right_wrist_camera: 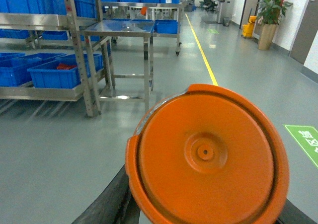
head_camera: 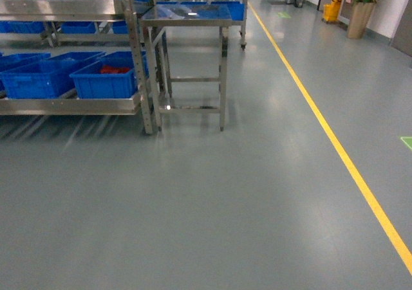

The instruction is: Sort blue parts and orange caps into right shelf containers

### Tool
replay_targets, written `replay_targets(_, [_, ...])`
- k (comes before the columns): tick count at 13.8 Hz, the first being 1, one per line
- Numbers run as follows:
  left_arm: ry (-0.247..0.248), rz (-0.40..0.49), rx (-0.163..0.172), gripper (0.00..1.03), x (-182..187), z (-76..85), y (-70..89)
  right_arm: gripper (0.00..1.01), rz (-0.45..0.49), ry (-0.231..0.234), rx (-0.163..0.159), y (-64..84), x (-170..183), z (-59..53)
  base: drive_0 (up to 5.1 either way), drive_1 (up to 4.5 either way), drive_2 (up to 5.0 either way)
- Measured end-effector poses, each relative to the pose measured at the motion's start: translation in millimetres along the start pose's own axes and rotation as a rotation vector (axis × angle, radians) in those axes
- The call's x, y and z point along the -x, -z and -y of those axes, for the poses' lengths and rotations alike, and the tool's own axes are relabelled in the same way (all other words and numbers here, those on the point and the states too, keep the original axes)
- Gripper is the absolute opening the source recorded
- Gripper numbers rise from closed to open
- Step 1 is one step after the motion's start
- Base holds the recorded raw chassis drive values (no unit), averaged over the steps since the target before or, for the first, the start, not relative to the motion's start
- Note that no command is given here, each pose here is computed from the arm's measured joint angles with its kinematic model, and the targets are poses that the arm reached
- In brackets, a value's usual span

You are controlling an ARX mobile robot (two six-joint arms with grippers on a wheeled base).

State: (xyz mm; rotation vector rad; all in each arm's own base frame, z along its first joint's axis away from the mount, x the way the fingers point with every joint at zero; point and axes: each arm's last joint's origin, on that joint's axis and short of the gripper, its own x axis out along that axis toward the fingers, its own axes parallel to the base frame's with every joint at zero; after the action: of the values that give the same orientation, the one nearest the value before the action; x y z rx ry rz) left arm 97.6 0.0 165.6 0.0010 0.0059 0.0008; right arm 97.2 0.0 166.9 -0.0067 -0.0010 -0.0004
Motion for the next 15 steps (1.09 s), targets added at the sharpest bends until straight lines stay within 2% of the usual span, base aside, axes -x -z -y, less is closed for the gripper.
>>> replay_targets(15, [0.001,0.002,0.000,0.43,0.0,0.0,-0.1,0.42,0.002,-0.001,0.000,-0.2,0.0,0.0,0.0,4.29,-4.4])
